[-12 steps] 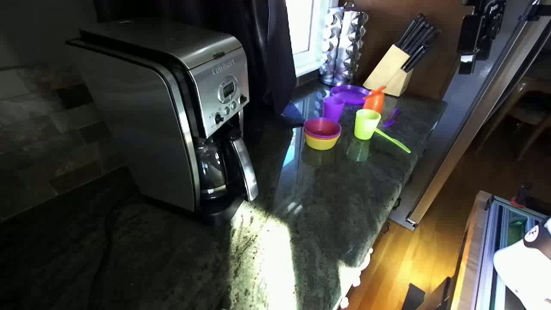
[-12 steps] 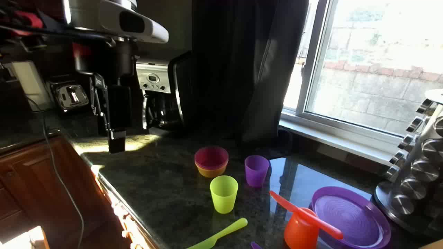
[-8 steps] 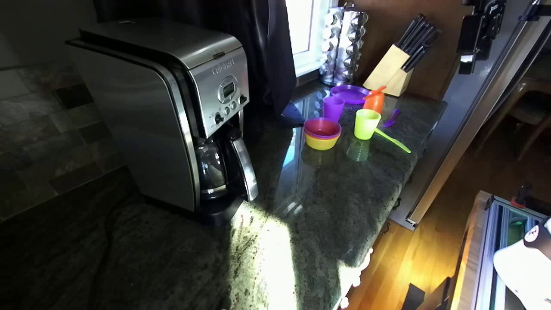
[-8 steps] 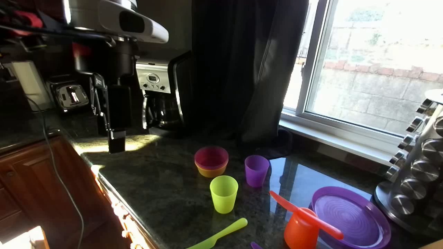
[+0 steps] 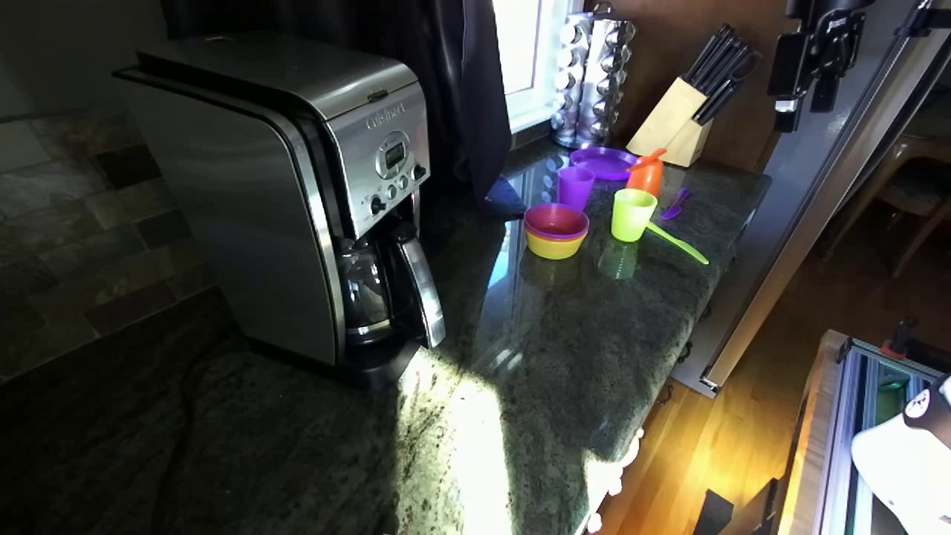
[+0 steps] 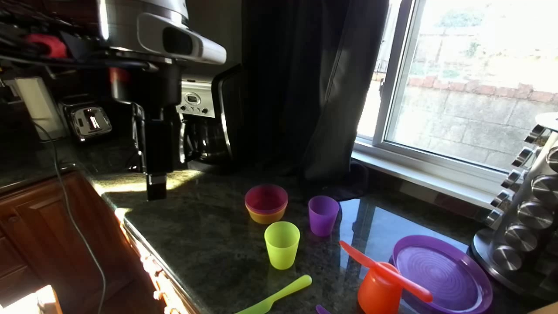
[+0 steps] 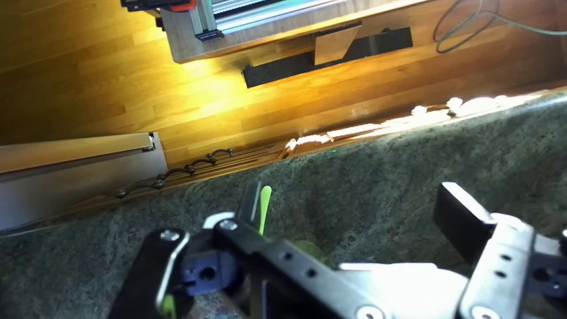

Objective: Place the yellow cup upside down then put the yellow cup on top of the yellow cup.

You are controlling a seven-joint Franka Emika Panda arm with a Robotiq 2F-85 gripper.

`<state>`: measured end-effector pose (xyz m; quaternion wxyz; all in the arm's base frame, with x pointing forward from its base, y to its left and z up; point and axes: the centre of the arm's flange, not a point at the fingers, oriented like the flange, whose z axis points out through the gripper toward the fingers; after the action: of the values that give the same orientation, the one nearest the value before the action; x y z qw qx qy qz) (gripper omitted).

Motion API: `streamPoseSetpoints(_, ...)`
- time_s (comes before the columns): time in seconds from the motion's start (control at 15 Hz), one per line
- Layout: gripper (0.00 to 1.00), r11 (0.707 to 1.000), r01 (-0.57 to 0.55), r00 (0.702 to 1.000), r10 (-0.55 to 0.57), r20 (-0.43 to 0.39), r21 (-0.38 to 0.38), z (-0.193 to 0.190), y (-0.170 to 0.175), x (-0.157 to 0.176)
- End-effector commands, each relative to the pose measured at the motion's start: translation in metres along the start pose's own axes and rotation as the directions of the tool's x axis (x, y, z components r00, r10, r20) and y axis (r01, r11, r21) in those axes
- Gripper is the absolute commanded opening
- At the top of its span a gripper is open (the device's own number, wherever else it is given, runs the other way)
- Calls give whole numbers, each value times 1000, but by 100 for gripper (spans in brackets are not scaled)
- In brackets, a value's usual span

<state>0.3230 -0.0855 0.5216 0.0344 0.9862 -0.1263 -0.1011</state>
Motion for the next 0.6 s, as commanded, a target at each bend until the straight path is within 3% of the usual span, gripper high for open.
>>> streamPoseSetpoints(0.0, 100, 981, -139, 990, 137, 18, 137, 13, 20, 42)
streamPoseSetpoints(0.27, 100, 929, -267, 962, 275, 5, 257, 34, 49, 76)
streamPoseSetpoints(0.53, 100, 880, -376, 920, 391, 8, 289, 53, 71, 103)
